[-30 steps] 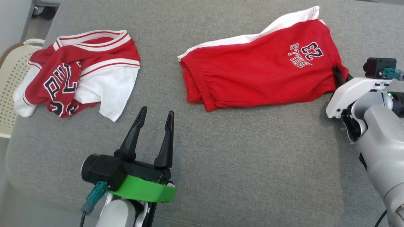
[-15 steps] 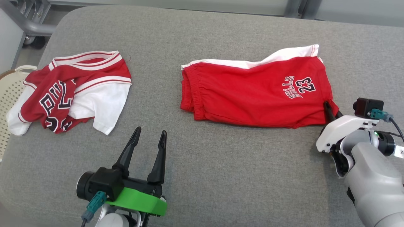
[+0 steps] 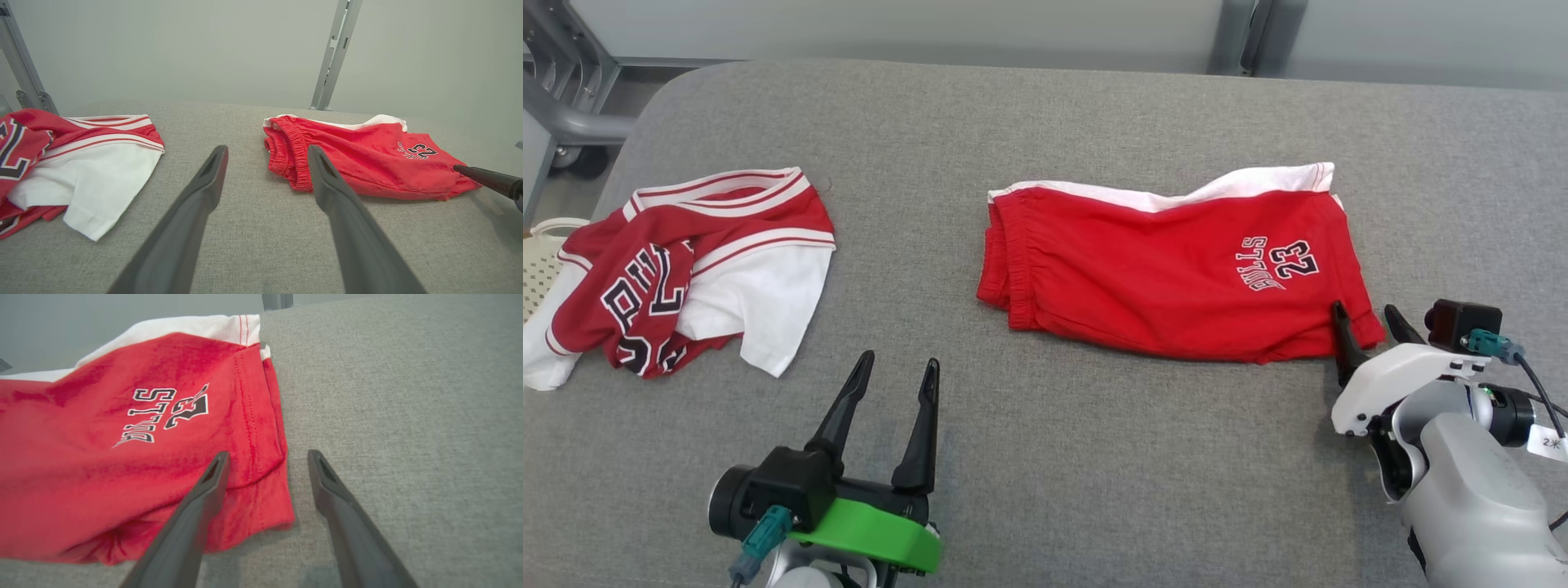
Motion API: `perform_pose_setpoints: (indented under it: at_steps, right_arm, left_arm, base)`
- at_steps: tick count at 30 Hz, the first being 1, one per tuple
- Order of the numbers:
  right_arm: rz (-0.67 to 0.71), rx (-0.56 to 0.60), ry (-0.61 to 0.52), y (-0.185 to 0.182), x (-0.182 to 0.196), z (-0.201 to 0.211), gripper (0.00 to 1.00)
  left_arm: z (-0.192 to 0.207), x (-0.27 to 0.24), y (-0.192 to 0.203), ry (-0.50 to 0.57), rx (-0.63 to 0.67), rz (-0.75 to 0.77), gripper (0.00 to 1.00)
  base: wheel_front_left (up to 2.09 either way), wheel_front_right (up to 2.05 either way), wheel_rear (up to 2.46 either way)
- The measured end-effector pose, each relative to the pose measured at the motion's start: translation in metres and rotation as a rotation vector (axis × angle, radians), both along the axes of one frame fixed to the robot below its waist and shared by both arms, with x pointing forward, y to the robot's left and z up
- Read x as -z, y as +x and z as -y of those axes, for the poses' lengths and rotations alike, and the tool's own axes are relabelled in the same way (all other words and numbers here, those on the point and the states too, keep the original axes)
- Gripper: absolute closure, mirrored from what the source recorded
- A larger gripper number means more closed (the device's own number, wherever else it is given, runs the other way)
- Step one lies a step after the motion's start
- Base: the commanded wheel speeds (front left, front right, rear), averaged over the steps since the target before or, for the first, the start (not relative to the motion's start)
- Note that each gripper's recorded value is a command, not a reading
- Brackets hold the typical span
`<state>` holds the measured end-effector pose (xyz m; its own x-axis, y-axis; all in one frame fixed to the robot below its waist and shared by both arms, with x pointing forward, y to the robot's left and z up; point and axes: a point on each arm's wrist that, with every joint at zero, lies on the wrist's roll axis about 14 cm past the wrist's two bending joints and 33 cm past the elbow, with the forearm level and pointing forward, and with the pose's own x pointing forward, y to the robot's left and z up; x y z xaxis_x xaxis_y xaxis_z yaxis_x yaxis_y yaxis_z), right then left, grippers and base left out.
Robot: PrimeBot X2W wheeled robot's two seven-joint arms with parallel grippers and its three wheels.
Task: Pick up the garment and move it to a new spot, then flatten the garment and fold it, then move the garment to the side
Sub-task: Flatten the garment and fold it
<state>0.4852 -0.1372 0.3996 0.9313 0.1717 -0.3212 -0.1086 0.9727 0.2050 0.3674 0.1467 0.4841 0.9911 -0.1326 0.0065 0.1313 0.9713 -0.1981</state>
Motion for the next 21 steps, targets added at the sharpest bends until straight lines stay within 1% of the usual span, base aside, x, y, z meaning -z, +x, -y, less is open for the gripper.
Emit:
perform_pose_setpoints:
  at_steps: [8,14,21]
  right_arm:
    - [0.087,0.056,0.008,-0.008,-0.021,0.013,0.0]
    - [0.187,0.066,0.008,-0.028,-0.046,0.015,0.0]
    - [0.311,0.044,0.001,-0.059,-0.079,0.011,0.0]
  left_arm:
    - [-0.011,-0.004,-0.002,0.025,-0.03,0.015,0.0]
    - [-0.032,-0.009,-0.008,0.039,-0.112,0.029,0.0]
    - [-0.05,-0.02,-0.015,0.07,-0.154,0.065,0.0]
  base:
    - [0.0,0.0,0.0]
    - [0.0,0.0,0.0]
    - [0.0,0.0,0.0]
